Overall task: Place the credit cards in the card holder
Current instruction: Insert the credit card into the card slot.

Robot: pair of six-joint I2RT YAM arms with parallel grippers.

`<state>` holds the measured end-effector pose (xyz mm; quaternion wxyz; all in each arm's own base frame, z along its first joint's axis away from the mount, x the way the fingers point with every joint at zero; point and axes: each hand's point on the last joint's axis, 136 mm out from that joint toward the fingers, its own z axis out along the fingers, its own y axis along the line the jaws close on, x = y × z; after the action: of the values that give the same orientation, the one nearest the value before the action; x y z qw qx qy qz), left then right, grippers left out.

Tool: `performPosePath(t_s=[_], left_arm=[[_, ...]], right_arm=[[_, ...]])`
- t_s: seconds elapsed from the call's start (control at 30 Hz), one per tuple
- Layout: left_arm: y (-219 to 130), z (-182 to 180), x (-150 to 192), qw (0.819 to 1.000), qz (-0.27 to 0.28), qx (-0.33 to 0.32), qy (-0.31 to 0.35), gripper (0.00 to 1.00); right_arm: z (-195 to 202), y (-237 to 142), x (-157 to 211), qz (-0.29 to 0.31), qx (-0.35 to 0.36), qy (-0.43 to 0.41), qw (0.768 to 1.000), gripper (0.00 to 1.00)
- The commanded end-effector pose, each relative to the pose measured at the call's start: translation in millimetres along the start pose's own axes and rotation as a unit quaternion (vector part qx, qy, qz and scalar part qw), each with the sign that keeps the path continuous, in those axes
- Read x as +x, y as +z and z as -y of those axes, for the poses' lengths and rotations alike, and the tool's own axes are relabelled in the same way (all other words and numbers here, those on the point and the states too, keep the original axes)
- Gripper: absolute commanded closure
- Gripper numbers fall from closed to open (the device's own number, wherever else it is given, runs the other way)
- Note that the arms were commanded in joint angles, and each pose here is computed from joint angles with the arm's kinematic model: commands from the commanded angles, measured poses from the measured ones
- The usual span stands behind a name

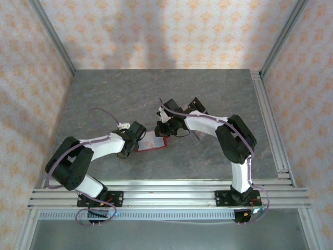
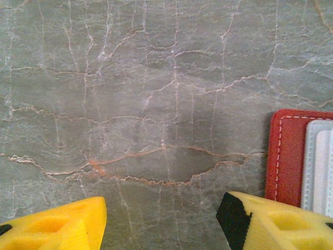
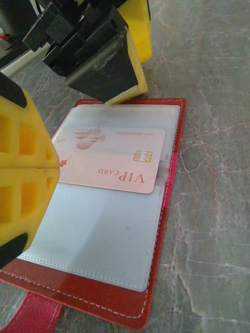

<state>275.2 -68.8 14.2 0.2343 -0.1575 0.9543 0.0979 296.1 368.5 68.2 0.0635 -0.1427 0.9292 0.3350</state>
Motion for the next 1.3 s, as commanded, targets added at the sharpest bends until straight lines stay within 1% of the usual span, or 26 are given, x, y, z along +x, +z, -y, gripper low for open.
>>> performPosePath(t_s=[0.0,0.2,0.53,1.03,1.2,1.27], left_arm=[[9,8,12,1.000,-0.013,0.017,0.011,0.36],[10,10,13,1.000,-0.013,0.022,0.007,0.36],[11,12,13,1.000,-0.012,0.027,0.004,0.36],[13,15,16,0.999,-0.014,0.036,-0.001,0.36],[14,17,16,0.999,-0.015,0.040,-0.003,0.37],[14,17,16,0.999,-0.015,0.040,-0.002,0.37]], right_arm=[[8,7,2,-0.012,0.026,0.003,1.000,1.00],[11,17,-1,-0.018,0.029,0.007,0.999,1.00],[12,36,6,-0.040,0.036,0.004,0.999,1.00],[-7,56,15,-0.071,0.039,-0.016,0.997,1.00],[-11,57,12,-0.075,0.035,-0.020,0.996,1.00],[-9,54,12,-0.074,0.044,-0.023,0.996,0.99]])
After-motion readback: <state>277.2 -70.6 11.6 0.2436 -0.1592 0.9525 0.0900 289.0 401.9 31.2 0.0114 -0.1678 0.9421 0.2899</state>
